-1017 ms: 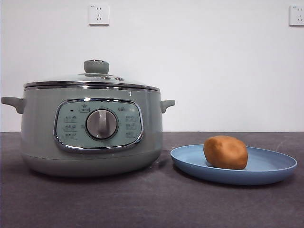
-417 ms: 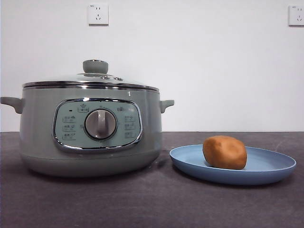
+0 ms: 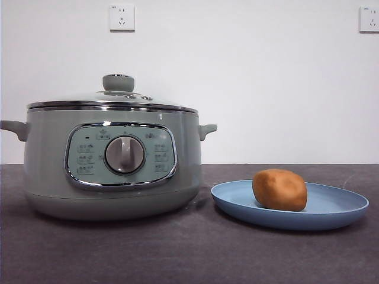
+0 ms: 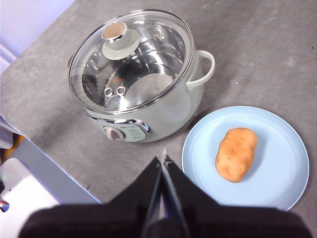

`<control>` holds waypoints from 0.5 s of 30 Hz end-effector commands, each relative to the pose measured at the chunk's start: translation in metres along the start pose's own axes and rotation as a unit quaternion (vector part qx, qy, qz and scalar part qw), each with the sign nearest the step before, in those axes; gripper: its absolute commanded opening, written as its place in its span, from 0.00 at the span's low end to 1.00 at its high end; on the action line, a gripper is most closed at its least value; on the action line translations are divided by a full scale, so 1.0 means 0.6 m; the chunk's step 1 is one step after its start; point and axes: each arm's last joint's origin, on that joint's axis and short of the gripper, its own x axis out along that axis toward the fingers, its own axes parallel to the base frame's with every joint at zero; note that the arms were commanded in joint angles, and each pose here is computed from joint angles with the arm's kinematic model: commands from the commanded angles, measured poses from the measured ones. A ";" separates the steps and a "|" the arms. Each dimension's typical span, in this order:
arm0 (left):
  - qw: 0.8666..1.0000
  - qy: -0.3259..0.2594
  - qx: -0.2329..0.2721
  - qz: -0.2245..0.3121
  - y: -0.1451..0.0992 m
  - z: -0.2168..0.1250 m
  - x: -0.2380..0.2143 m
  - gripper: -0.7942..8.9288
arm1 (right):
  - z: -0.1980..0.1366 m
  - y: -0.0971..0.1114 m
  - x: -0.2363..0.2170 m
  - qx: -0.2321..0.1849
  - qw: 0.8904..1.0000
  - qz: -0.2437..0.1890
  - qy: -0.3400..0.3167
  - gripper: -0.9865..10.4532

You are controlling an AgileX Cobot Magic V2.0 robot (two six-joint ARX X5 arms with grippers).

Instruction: Take the potato out from the steamer,put the potato on the plate,close the lid

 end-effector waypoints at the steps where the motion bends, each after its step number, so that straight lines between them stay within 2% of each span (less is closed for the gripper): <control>1: 1.000 0.026 -0.016 -0.002 0.001 -0.009 0.001 0.08 | 0.001 0.001 -0.002 0.001 1.000 -0.001 -0.004 0.07; 11: 0.999 0.022 -0.024 0.009 0.010 -0.010 -0.003 0.08 | 0.001 0.001 -0.002 0.001 1.000 -0.001 -0.004 0.07; 15: 1.000 0.000 -0.015 0.016 0.006 -0.010 -0.024 0.08 | 0.001 0.001 -0.002 0.001 1.000 -0.001 -0.004 0.07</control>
